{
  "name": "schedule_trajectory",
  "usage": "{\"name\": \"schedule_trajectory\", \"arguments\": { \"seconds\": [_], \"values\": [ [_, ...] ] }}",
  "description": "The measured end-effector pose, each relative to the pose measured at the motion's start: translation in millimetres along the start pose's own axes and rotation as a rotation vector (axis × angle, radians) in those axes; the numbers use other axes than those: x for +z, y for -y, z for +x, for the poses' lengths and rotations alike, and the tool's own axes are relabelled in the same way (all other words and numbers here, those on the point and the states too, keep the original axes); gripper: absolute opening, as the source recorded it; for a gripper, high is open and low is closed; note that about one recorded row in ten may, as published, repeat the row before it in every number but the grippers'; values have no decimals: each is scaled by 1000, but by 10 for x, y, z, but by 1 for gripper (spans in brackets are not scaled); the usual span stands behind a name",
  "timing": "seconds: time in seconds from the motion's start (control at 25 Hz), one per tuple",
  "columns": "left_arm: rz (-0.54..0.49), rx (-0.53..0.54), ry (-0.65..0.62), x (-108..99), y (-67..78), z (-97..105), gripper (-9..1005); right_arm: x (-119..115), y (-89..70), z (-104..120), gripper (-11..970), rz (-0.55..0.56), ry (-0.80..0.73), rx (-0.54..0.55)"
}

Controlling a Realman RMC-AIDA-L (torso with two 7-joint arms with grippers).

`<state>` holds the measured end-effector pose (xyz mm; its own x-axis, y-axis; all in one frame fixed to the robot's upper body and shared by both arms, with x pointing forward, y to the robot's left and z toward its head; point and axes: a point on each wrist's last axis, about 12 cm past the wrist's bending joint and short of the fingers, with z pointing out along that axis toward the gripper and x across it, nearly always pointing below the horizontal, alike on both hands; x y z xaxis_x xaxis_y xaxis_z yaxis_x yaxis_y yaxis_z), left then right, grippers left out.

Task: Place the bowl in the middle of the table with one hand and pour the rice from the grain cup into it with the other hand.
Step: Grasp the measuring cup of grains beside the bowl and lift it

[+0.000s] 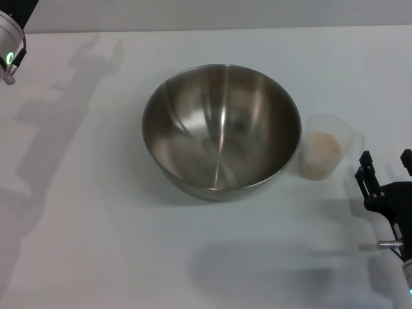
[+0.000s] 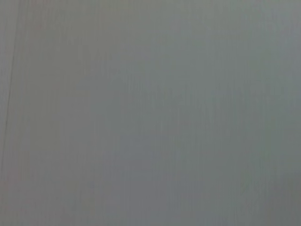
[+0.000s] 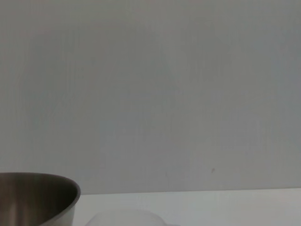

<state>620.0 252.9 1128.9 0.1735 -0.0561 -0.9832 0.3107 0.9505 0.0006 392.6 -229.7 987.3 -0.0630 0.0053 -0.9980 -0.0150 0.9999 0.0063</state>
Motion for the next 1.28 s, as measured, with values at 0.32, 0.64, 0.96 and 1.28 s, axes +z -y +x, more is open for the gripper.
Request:
{"name": "schedule_trajectory", "arguments": {
  "seconds": [0.32, 0.64, 0.96, 1.28],
  "values": [
    [3, -2, 17, -6, 7, -18, 532, 90, -24, 15, 680, -26, -19, -11],
    [1, -3, 24, -17, 1, -23, 532, 141, -10, 31, 675, -25, -36, -16],
    [3, -4, 36, -21, 4, -38, 532, 184, 16, 41, 674, -21, -44, -25],
    [7, -6, 48, -34, 13, -46, 532, 206, 20, 36, 674, -26, -43, -30]
  ]
}}
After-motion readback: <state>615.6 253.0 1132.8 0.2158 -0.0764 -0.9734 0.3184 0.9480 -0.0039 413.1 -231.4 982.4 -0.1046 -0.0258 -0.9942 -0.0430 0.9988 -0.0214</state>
